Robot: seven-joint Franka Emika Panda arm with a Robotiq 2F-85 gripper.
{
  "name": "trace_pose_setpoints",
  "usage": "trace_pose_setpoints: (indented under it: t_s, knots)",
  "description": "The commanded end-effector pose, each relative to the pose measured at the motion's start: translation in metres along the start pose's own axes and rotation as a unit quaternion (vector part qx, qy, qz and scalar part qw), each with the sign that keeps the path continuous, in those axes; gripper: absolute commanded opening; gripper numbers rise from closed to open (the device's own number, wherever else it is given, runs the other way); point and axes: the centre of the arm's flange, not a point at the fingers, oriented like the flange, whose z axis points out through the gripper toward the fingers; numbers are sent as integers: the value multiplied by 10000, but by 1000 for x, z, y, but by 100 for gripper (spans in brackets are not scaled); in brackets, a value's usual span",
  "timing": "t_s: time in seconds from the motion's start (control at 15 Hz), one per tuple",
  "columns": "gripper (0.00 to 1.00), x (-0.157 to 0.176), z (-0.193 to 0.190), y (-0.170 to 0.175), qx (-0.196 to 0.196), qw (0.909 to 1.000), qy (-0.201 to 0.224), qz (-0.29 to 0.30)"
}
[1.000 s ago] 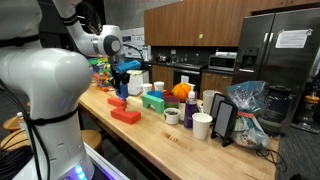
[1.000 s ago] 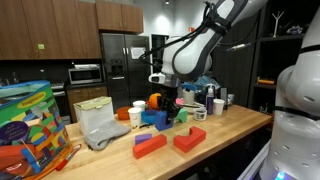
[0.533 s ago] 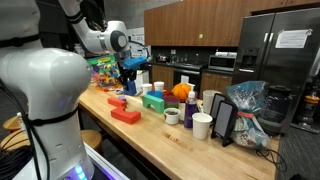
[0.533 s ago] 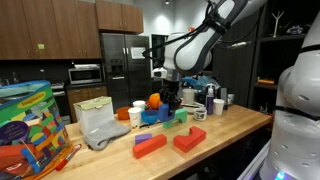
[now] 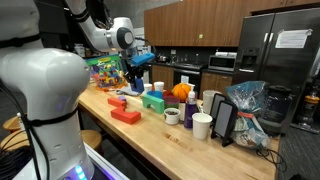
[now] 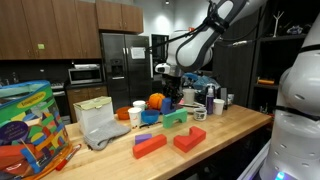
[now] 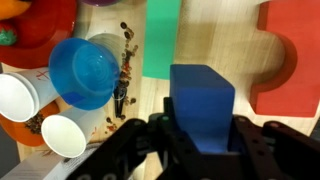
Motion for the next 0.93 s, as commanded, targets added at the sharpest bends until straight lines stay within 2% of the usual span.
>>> trace_pose_setpoints:
  t_s: [0.0,0.87]
  knots:
    - [16,-20,-10,11,-56,9999,-125,-106]
    - [16,-56,-9,21,110,9976,-603,-319]
